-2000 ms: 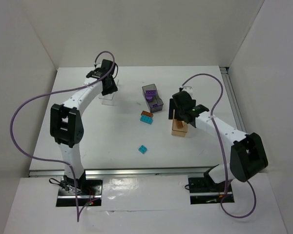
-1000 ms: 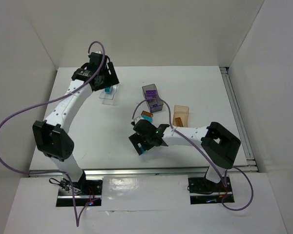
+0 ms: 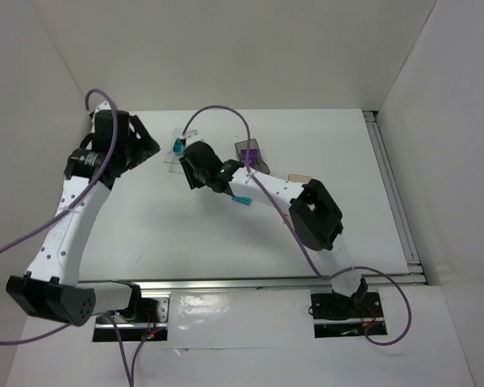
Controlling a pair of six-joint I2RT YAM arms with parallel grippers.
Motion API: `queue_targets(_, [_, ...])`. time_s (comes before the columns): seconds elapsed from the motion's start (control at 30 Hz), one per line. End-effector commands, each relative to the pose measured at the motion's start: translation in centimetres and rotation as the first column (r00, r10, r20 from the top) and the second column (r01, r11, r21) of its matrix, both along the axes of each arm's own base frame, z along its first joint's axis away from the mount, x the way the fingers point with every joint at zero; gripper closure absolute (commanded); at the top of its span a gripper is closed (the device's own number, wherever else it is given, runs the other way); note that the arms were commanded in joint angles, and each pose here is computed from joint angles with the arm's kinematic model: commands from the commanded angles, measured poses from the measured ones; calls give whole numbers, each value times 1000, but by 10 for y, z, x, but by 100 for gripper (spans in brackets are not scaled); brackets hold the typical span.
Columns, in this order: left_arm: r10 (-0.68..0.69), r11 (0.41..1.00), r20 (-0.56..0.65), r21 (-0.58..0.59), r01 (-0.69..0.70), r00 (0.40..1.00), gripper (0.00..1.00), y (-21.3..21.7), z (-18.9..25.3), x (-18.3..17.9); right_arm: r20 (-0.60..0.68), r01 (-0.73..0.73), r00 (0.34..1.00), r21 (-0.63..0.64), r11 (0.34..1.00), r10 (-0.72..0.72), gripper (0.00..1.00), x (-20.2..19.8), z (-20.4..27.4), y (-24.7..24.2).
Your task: Sort the legos into containers by color
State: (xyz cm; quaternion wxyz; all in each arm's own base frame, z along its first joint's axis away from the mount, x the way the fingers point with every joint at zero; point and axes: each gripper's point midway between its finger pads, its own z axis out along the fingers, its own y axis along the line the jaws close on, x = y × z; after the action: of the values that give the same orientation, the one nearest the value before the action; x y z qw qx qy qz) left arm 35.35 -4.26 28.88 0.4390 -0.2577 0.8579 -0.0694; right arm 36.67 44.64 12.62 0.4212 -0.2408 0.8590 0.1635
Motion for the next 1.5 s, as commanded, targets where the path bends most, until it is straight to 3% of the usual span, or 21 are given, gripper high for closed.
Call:
queue_targets(0.0, [103, 992, 113, -90, -93, 988, 18, 16, 30, -13, 84, 28, 996, 93, 995, -36, 73, 53, 25, 12])
queue_targets(0.2, [132, 979, 139, -174, -107, 981, 18, 15, 21, -26, 153, 26, 987, 175, 984, -53, 71, 106, 34, 35])
queue_targets(0.53, [123, 985, 128, -135, -106, 984, 19, 24, 18, -20, 198, -5, 979, 244, 970, -45, 62, 148, 23, 55])
queue_targets(0.7, [110, 990, 126, -104, -97, 986, 16, 29, 19, -24, 230, -25, 972, 286, 958, -44, 17, 150, 37, 61])
queue_targets(0.8, [110, 990, 123, -103, -97, 986, 9, 29, 15, -28, 270, -20, 961, 307, 951, -67, 16, 147, 65, 52])
queue_targets(1.0, [9, 992, 60, -128, -1, 998, 17, 8, -10, -24, 284, 84, 945, 269, 959, -162, 24, 123, 104, -1])
queue_targets(1.03, [-25, 992, 11, -124, 26, 1000, 17, -3, -28, -23, 252, 126, 951, 209, 970, -178, 25, 113, 74, -20])
queue_targets(1.07, [-48, 991, -4, -123, 47, 999, 19, -11, -36, -20, 262, 145, 942, 251, 957, -211, 26, 101, 106, -35])
queue_targets(1.2, [-147, 981, -100, -144, 132, 984, 19, -56, -77, -10, 195, 252, 934, 236, 938, -300, 26, 56, 96, -112])
queue_targets(1.37, [-260, 961, -226, -158, 228, 939, 17, -129, -131, -9, 181, 388, 883, 235, 891, -432, 17, -4, 101, -202])
queue_targets(1.47, [-328, 944, -273, -140, 300, 904, 16, -179, -157, -6, 179, 461, 843, 245, 853, -507, 14, -19, 114, -245])
